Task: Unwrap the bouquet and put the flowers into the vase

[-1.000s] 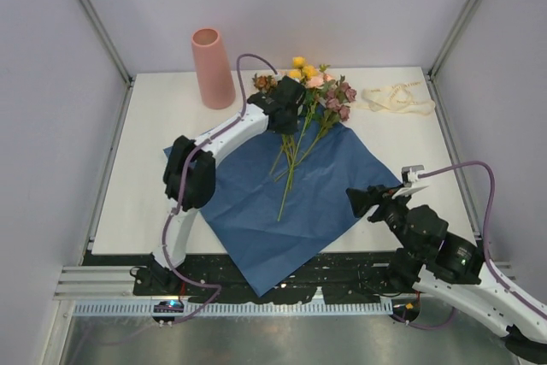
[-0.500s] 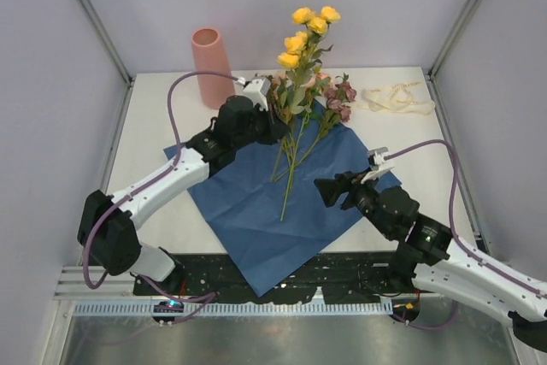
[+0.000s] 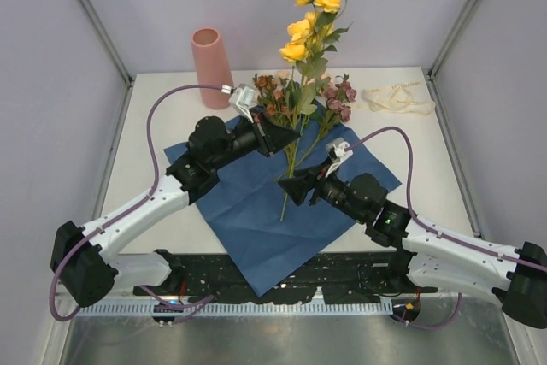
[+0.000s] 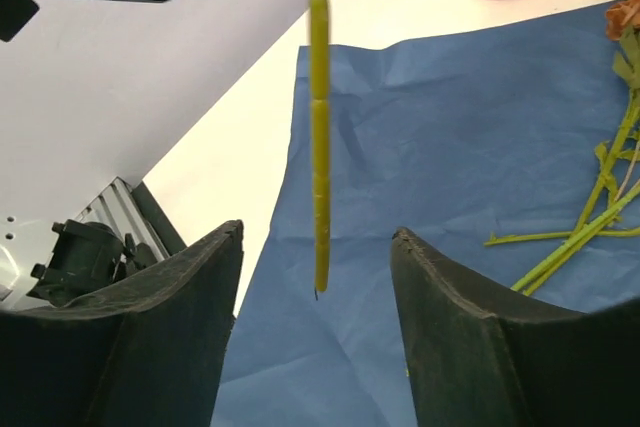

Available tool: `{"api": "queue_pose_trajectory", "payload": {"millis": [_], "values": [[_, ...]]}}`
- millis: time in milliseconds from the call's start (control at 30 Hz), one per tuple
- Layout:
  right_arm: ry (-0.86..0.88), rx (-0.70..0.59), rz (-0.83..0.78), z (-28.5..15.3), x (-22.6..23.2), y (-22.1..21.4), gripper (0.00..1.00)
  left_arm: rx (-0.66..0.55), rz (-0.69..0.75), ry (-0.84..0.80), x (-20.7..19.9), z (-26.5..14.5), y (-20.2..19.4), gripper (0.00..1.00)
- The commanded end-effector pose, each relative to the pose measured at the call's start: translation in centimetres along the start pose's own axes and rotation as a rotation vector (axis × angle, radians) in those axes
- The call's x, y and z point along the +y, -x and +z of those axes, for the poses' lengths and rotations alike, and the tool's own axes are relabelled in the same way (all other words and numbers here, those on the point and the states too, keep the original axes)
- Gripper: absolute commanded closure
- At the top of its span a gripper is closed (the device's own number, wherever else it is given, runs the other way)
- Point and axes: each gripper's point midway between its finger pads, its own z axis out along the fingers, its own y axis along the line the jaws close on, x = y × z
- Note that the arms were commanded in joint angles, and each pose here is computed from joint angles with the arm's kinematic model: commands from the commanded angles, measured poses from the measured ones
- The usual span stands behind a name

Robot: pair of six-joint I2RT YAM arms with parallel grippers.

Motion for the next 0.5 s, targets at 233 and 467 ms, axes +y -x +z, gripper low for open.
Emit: {"api": "queue_pose_trajectory", "payload": {"millis": [233,467], "values": [[0.104,-0.068,-0.072,0.5,1.8,1.5,0.95,-0.107,0.066,-0.177,-5.3,-1.2,2.0,0.92],[0.115,0.087,-0.217,-0.3,0.8,-1.8,0.95,-0.053,0.154,-0.209,-6.4,0.0,2.6,0.57]]}}
